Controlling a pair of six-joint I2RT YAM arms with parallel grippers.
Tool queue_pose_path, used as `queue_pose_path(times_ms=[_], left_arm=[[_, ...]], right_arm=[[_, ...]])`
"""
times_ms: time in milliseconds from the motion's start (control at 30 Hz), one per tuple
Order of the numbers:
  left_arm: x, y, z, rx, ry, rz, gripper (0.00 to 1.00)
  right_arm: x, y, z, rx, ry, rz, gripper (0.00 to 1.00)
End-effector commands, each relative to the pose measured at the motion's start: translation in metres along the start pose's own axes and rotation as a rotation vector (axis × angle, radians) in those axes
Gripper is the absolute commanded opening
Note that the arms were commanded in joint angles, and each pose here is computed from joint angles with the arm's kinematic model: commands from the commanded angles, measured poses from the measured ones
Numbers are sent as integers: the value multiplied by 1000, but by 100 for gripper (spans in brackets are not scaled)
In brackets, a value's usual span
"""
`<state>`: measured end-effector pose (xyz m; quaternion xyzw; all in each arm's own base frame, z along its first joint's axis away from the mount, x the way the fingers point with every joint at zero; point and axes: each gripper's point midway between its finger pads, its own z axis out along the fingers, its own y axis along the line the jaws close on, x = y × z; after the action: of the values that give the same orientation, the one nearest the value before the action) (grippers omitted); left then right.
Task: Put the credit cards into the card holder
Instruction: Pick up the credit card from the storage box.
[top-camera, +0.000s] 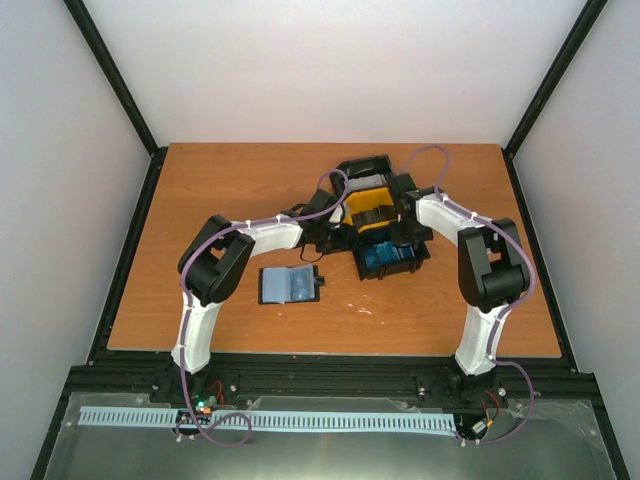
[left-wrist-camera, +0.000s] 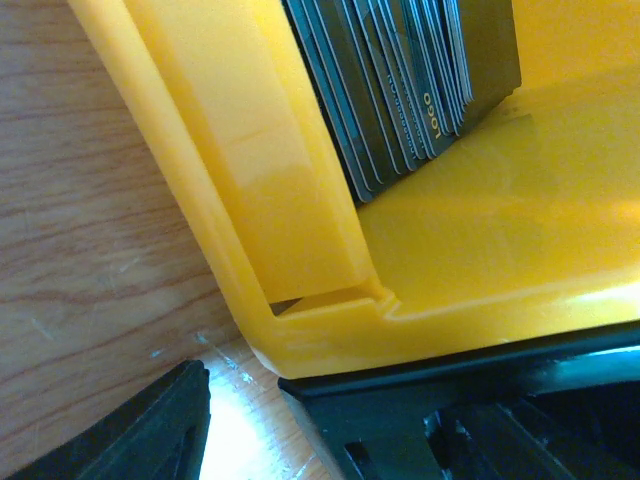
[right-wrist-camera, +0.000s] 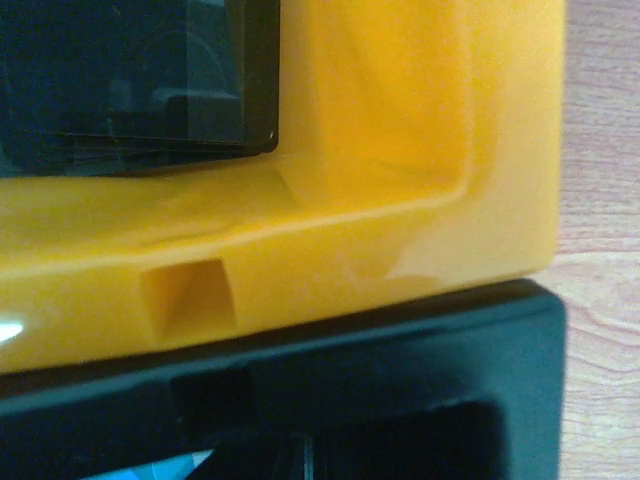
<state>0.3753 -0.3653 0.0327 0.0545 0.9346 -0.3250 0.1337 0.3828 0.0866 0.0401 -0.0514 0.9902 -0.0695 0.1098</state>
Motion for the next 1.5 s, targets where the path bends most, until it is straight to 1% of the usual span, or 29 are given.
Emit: queue_pose_path(times_ms=[0, 167, 267, 533, 633, 733, 867, 967, 1033, 1067, 1133, 1233, 1300, 1400, 1467], left_arm=[[53, 68, 10, -229, 162, -73, 63], [37, 50, 1, -183, 113, -22, 64], [21, 33, -12, -154, 58, 19, 69], [-5, -11, -60, -54, -79, 121, 82], [-14, -30, -84, -12, -139, 166, 86], [-26, -53, -113, 28, -212, 231, 89], [-38, -94, -165, 136, -322, 354, 92], [-38, -120, -208, 302, -394, 417, 93], [-30, -132, -234, 449, -408, 438, 93], [-28, -140, -248, 527, -427, 458, 93], [-22, -152, -266, 619, -430, 478, 94], [-18, -164, -268, 703, -364, 431, 93], [-17, -166, -263, 737, -315, 382, 90], [-17, -166, -260, 777, -290, 320, 85], [-16, -170, -262, 816, -270, 304, 78]], right_arm=[[7, -28, 6, 123, 29, 11, 3], [-14, -30, -35, 108, -65, 26, 3], [-21, -28, -65, 57, -118, 44, 3], [-15, 4, -129, -232, -234, 86, 3], [-14, 27, -158, -407, -279, 65, 3], [-14, 57, -194, -633, -328, 32, 3], [-15, 87, -240, -918, -395, -2, 3], [-19, 92, -265, -1065, -439, -7, 3], [-21, 95, -279, -1153, -458, -16, 3], [-25, 89, -284, -1189, -478, -8, 3], [-27, 92, -296, -1264, -491, -25, 3], [-29, 97, -314, -1376, -481, -31, 3], [-25, 98, -325, -1422, -499, -45, 3], [-21, 100, -334, -1465, -491, -45, 3], [-16, 102, -342, -1476, -501, -62, 3]])
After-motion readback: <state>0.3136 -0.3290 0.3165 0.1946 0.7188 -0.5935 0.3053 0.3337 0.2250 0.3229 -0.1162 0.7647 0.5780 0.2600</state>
